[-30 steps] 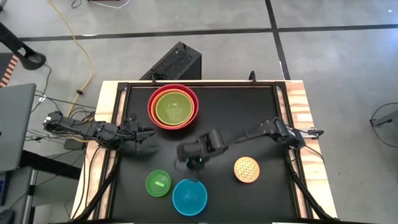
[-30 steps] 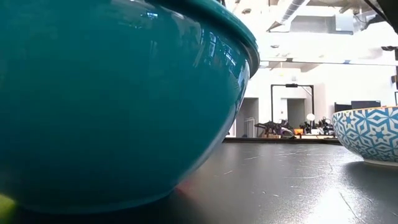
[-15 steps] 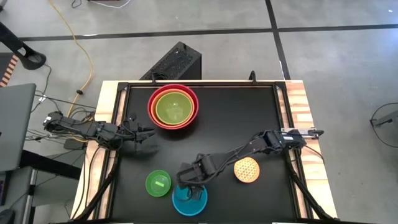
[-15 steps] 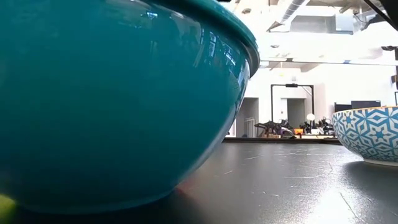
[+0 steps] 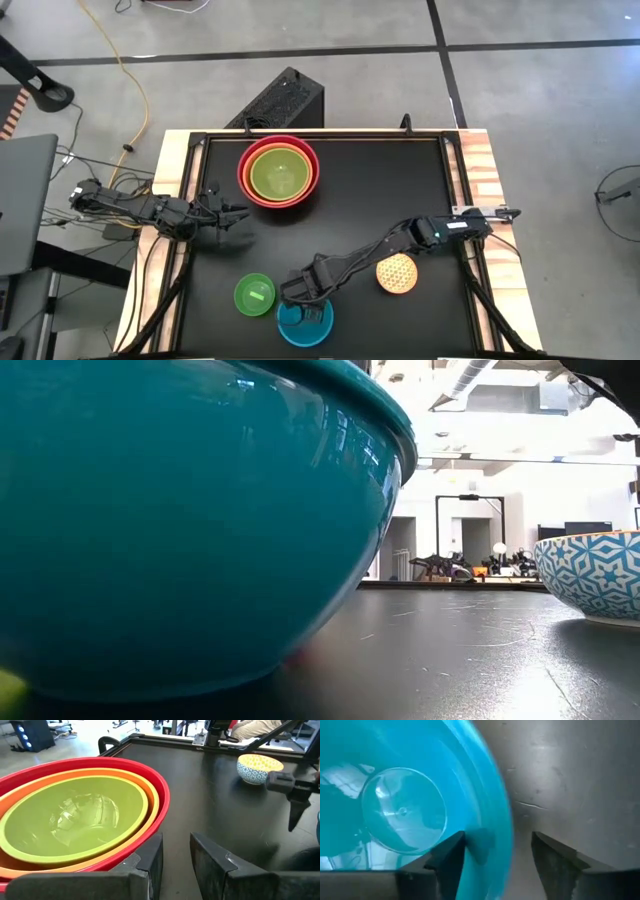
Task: Nest bowls inside each other
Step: Stack the blue bowl on top of the light green bowl
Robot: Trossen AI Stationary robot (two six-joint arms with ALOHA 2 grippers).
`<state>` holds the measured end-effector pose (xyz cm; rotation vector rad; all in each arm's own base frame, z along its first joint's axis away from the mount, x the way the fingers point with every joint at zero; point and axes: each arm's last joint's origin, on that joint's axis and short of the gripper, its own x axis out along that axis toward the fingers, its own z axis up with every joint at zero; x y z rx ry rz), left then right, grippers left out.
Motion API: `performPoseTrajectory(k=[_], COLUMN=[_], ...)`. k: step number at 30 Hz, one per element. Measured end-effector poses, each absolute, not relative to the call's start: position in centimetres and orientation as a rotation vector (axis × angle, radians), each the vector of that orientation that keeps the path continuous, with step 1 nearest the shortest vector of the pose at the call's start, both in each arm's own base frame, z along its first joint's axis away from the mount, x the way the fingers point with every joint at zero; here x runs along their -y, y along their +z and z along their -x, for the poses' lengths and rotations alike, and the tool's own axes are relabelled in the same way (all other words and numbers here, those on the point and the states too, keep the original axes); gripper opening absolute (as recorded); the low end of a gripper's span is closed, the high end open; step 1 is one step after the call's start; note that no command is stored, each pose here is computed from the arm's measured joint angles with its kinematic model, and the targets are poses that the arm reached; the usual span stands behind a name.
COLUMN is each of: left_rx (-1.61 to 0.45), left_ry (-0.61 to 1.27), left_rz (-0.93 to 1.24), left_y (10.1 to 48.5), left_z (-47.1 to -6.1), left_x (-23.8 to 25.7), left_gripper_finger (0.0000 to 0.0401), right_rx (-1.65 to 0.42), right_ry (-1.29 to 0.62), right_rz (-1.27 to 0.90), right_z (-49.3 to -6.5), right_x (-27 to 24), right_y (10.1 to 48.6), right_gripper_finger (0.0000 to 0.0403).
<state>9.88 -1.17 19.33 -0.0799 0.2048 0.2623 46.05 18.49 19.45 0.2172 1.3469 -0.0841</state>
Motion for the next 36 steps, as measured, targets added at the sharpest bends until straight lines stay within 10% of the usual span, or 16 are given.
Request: performPoseTrajectory(k=[10,28,36], left_rx=[-0.206,-0.206,-0.207], left_ry=[0.263,0.263,0.263], left_rz=[0.078,0.078,0.076], left_y=[19.3,19.3,19.3], left_z=[-9.9,-9.9,-9.9], left_x=[1.2,1.2,1.2], left_gripper_finger=[0.0087,0.0087,0.0087], right_rx=[-1.321,-0.835,-0.668], right_ry=[-0.031,-0.133,-0.319], right_rz=[-0.251,-0.085,-0.211], right_z=[-46.0,-44.9,-46.8], right_x=[-17.7,-4.0,7.9], right_y=[21.5,35.6,35.1], right_gripper_finger=[0.0022,0.0017,0.0016])
